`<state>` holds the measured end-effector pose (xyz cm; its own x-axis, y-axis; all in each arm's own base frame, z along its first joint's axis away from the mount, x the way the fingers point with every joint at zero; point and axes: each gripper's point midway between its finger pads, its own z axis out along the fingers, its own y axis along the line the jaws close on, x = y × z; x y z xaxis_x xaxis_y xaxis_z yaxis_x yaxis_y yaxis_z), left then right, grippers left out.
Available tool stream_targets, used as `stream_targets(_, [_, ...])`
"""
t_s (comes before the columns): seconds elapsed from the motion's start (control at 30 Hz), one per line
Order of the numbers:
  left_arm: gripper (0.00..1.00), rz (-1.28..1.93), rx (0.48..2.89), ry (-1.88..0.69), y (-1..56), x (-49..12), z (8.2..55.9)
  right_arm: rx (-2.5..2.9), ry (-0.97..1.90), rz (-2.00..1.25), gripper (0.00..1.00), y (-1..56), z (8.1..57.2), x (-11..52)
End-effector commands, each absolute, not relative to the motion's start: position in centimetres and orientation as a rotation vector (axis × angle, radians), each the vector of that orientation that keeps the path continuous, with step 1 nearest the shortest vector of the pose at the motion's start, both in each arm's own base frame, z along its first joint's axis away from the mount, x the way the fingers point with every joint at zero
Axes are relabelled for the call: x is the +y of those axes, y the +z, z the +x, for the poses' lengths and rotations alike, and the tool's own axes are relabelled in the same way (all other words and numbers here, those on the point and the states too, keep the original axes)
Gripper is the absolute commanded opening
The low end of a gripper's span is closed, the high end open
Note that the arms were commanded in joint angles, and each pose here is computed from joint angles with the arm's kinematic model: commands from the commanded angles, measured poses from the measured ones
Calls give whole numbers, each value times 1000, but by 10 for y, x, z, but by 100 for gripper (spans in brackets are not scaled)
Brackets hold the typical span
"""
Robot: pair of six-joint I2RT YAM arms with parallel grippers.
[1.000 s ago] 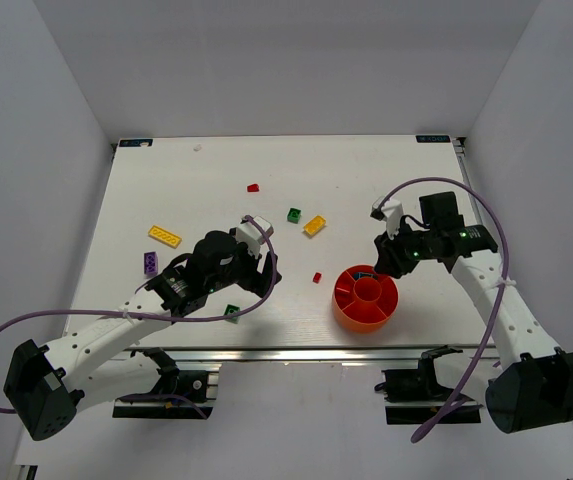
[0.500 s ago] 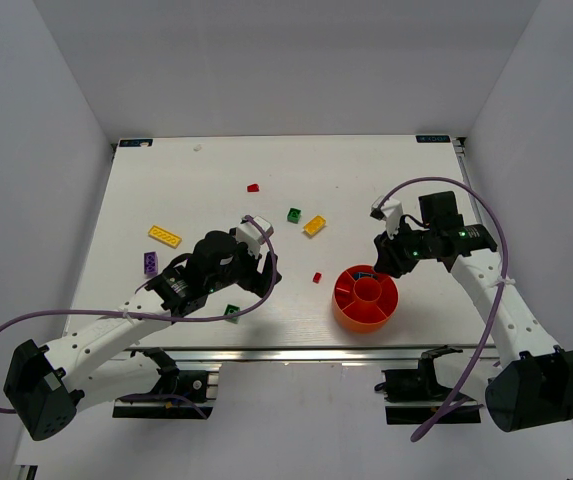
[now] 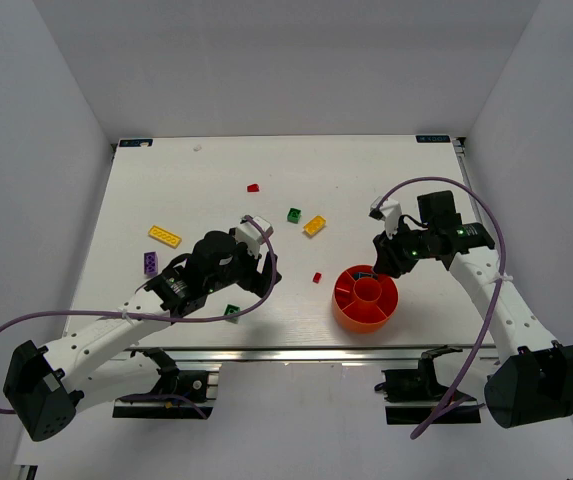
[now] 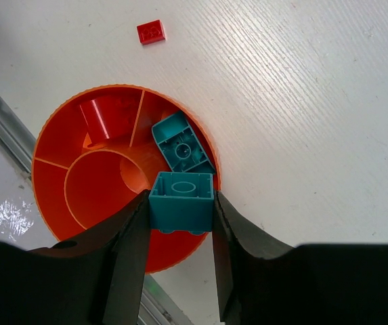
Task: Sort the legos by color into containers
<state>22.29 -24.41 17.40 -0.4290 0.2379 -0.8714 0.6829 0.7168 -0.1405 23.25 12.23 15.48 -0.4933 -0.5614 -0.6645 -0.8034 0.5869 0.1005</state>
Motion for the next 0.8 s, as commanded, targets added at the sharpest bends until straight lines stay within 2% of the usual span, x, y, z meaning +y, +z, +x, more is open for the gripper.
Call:
stream_targets(0.0, [84, 701, 1926, -647, 200, -249, 222, 2209, 568, -1092, 12, 159, 234, 127])
stream_targets(0.37, [84, 707, 1933, -646, 198, -250, 222, 2245, 584, -1099, 15, 147, 233, 126])
stream_targets(0.47, [84, 710, 1931, -651, 199, -250, 222, 2259, 588, -1101, 20, 143, 231, 126])
stream_targets(0.6, [84, 711, 1934, -650, 198, -250, 222, 2264, 587, -1105, 31, 141, 234, 127])
stream_targets(0.77, [84, 707, 1938, -648, 197, -250, 222, 2277, 601, -1105, 39, 139, 236, 128])
